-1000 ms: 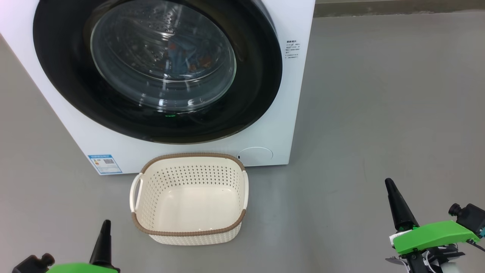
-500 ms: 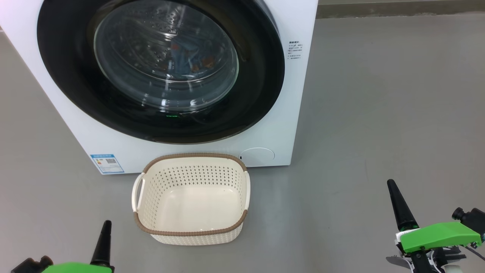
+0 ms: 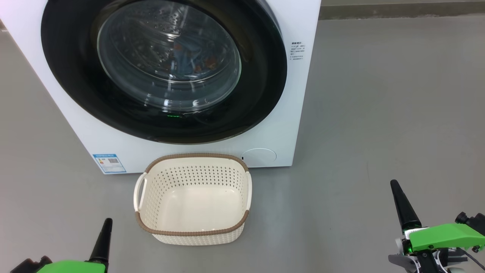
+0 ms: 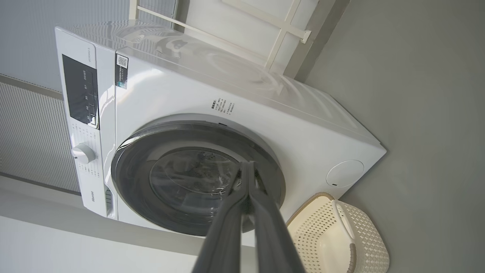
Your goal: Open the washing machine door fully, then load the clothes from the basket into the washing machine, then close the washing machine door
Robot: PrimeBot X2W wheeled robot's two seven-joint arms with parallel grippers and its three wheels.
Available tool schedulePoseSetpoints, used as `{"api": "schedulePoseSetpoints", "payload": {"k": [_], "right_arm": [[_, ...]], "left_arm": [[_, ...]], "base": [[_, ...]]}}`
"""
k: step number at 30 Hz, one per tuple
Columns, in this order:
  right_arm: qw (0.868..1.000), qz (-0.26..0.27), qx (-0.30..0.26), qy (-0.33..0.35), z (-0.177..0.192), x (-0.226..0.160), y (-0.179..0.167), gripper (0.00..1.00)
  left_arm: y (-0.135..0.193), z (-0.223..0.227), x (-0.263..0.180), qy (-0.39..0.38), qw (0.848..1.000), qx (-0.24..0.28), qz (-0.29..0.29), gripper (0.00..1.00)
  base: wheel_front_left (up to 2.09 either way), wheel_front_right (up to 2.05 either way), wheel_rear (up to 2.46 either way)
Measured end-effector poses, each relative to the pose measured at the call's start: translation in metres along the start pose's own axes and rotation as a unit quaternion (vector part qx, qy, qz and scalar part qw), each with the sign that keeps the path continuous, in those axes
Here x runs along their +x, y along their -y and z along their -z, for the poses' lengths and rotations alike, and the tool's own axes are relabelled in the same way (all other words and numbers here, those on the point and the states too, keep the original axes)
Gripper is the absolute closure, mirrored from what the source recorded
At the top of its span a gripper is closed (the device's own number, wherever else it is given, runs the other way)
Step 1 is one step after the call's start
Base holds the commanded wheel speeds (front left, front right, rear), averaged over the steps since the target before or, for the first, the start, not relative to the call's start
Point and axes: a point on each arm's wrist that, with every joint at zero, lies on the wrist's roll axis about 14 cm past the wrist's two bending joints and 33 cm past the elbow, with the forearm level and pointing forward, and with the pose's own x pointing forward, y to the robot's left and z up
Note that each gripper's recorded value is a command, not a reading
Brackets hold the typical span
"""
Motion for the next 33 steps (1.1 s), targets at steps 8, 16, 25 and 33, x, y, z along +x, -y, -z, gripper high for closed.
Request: {"api": "schedulePoseSetpoints", "payload": {"k": [8, 16, 25, 33], "right_arm": [[0.999, 0.000, 0.042, 0.000, -0.0007, 0.0004, -0.0003, 1.00], [0.996, -0.003, 0.087, -0.002, 0.0002, 0.0008, -0.0014, 1.00], [0.990, -0.005, 0.142, -0.002, 0.0004, 0.0009, -0.0021, 1.00], [0.986, 0.001, 0.167, -0.002, 0.0014, -0.0024, 0.0026, 1.00]], "left_arm": [[0.0005, -0.0024, -0.0001, 0.000, 0.999, -0.036, 0.001, 1.00], [0.0011, -0.0043, -0.0004, 0.000, 0.997, -0.072, 0.004, 1.00], [0.0056, -0.0061, 0.0013, -0.001, 0.993, -0.114, 0.012, 1.00], [0.0055, -0.0075, 0.0008, 0.000, 0.991, -0.135, 0.013, 1.00]], "base": [[0.00, 0.00, 0.00], [0.00, 0.00, 0.00], [0.00, 0.00, 0.00], [0.00, 0.00, 0.00]]}}
